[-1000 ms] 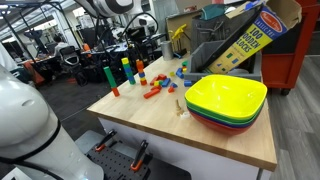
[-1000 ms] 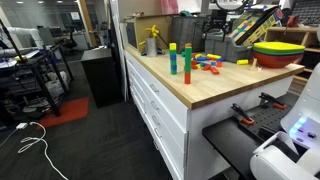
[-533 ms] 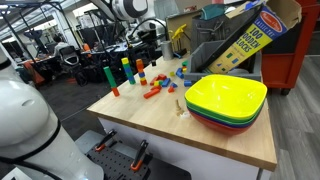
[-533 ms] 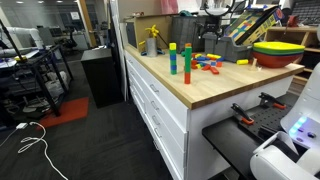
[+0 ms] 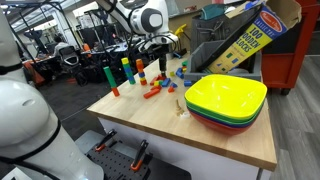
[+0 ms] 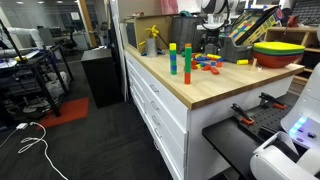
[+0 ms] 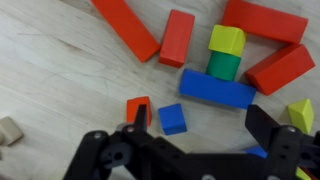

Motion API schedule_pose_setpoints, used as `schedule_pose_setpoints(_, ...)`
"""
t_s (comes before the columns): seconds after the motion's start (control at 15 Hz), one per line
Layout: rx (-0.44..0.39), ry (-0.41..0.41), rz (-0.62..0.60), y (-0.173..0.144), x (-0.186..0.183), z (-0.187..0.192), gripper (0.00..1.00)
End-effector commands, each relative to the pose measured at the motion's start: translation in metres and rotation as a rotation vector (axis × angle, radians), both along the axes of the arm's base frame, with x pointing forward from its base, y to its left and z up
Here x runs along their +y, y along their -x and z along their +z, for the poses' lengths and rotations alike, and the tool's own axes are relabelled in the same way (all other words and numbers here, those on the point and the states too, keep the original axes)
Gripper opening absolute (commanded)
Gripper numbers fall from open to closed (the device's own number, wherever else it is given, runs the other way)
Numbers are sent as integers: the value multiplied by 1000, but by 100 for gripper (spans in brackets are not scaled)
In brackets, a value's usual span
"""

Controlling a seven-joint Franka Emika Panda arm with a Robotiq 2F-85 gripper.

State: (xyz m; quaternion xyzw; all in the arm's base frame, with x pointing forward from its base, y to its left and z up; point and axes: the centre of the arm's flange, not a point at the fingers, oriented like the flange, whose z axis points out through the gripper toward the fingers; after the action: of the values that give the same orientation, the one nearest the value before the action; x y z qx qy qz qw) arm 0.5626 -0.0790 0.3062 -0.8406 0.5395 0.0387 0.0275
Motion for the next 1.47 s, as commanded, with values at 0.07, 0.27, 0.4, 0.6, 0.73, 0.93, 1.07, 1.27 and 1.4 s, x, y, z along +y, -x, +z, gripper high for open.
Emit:
schedule_pose_setpoints(0.07, -5, 29, -103, -13, -26, -29, 100)
schedule_pose_setpoints(0.27, -18, 57, -146, -13, -48, -37, 100)
schedule_pose_setpoints(0.4, -22, 74, -161, -15, -60, -41, 100)
schedule_pose_setpoints(0.6, -22, 98, -163, -20, -68, -49, 100)
schedule_pose_setpoints(0.73, -18, 110, -156, -24, -67, -54, 100)
schedule_pose_setpoints(0.93, -20, 142, -147, -31, -59, -62, 74)
schedule_pose_setpoints(1.07, -25, 171, -145, -35, -53, -63, 58)
schedule_pose_setpoints(1.27, -41, 212, -143, -38, -49, -61, 36)
schedule_pose_setpoints(1.4, -39, 230, -133, -35, -46, -61, 20)
